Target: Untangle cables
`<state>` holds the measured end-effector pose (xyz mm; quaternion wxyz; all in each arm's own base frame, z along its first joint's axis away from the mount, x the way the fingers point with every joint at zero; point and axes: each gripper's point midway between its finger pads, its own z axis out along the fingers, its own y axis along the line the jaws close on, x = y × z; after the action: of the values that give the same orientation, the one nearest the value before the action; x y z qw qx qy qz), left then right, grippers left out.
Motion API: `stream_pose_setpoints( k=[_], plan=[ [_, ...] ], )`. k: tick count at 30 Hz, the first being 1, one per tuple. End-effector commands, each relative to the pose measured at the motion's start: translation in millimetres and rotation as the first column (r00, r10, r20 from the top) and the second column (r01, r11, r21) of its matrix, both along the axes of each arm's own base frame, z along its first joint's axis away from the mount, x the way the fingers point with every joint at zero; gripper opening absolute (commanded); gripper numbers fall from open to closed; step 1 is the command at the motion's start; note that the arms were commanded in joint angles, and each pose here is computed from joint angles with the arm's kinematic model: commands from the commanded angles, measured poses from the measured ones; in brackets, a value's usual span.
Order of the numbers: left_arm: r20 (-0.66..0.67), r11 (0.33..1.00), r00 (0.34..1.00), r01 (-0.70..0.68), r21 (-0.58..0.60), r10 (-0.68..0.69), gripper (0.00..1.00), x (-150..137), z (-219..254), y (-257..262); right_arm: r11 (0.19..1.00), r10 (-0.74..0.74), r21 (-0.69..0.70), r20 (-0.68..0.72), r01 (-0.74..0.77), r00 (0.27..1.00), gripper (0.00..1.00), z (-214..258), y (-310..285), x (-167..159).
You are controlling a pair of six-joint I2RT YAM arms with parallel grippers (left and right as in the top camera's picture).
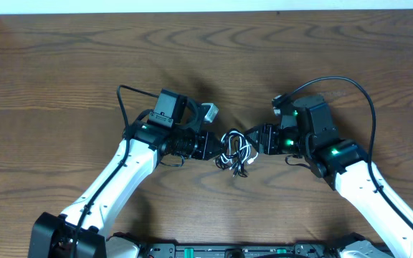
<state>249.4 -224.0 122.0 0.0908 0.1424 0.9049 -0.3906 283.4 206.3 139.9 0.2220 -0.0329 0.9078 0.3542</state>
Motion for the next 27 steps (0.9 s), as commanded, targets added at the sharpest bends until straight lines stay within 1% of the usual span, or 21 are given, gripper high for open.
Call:
stream_pose_setpoints(
  k=[1, 2, 9, 13, 15, 17, 18, 23, 27],
  plan=[
    [0.051, 0.998, 0.997, 0.051, 0.022, -0.052, 0.08, -3, -1, -6, 0.999, 0.042, 0.021, 0.005, -0.042, 0.999, 0.44, 3, 8, -5],
    [0.059, 0.997, 0.996, 0.069, 0.022, -0.070, 0.08, -5, -1, -9, 0.999, 0.035, 0.026, -0.007, -0.035, 0.999, 0.42, 3, 9, -6],
    [0.109, 0.986, 0.980, 0.169, 0.005, -0.168, 0.08, -22, 4, -37, 0.995, -0.040, 0.085, -0.141, 0.052, 0.989, 0.43, 1, 19, -14],
    [0.117, 0.982, 0.975, 0.188, 0.001, -0.187, 0.08, -26, 5, -43, 0.992, -0.068, 0.088, -0.217, 0.089, 0.974, 0.38, -4, 21, -22],
    [0.117, 0.982, 0.975, 0.189, 0.001, -0.188, 0.08, -26, 5, -43, 0.992, -0.069, 0.084, -0.236, 0.091, 0.969, 0.33, -6, 22, -25],
    [0.117, 0.982, 0.975, 0.189, 0.001, -0.188, 0.08, -26, 5, -43, 0.992, -0.073, 0.079, -0.250, 0.096, 0.965, 0.24, -8, 22, -27],
    [0.117, 0.982, 0.975, 0.189, 0.001, -0.188, 0.08, -26, 5, -43, 0.992, -0.074, 0.078, -0.252, 0.096, 0.965, 0.22, -9, 21, -27],
    [0.113, 0.983, 0.976, 0.186, 0.000, -0.185, 0.08, -26, 5, -43, 0.993, -0.073, 0.076, -0.257, 0.095, 0.964, 0.22, -9, 22, -29],
    [0.105, 0.982, 0.977, 0.190, -0.013, -0.188, 0.08, -28, 7, -44, 0.992, -0.084, 0.061, -0.295, 0.106, 0.952, 0.22, -14, 20, -34]
  ],
)
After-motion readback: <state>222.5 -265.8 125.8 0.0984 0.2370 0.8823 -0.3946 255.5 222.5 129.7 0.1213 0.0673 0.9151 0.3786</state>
